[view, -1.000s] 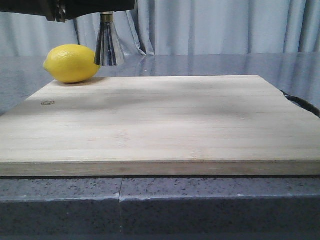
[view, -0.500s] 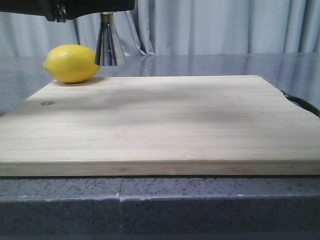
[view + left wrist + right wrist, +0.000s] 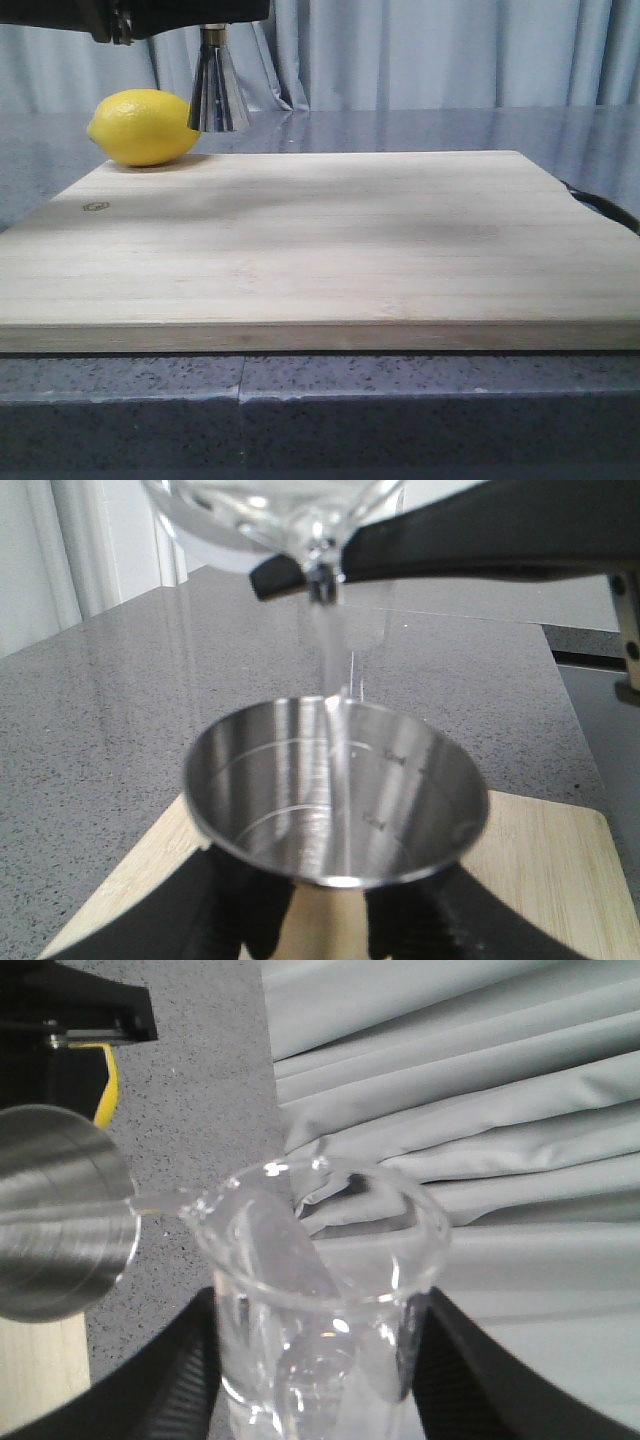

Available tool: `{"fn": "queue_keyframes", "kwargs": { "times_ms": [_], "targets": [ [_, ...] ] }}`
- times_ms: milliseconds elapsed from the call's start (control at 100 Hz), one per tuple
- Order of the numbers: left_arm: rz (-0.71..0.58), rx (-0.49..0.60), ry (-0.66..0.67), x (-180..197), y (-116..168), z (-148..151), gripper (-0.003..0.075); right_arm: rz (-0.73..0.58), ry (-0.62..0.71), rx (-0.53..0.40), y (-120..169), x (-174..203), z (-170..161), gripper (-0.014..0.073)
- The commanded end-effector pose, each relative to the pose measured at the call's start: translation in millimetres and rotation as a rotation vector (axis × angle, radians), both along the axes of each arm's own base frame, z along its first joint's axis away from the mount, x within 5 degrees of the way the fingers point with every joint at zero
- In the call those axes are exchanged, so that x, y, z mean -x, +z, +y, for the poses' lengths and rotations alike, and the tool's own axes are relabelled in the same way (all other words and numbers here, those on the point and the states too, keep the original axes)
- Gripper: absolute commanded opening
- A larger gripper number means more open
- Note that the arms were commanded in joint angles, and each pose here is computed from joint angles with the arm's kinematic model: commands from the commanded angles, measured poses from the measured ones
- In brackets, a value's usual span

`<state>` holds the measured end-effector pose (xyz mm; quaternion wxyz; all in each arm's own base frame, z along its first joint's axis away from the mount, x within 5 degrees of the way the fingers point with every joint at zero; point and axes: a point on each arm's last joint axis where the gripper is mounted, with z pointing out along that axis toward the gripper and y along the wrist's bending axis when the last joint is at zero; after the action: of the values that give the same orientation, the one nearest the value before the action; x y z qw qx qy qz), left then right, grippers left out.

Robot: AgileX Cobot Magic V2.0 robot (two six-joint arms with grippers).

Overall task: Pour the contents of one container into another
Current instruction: 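Tilt the beaker with the right gripper, pouring liquid into the jigger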

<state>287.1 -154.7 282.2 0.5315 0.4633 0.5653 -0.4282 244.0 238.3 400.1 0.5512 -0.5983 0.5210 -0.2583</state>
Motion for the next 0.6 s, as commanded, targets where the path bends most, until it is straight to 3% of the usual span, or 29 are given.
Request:
{"fn": "queue_keyframes", "kwargs": {
  "times_ms": [0, 590],
  "targets": [
    [-0.059, 0.148, -0.046, 9.3, 34.1, -1.5, 0.026, -0.105, 0.024, -0.019, 27.2, 6.7, -6.5, 0.0301],
    [-0.059, 0.148, -0.046, 9.3, 34.1, -1.5, 0.026, -0.204, 0.023, 0.063, 32.5, 5.3, -8.0, 0.0301]
  ]
}}
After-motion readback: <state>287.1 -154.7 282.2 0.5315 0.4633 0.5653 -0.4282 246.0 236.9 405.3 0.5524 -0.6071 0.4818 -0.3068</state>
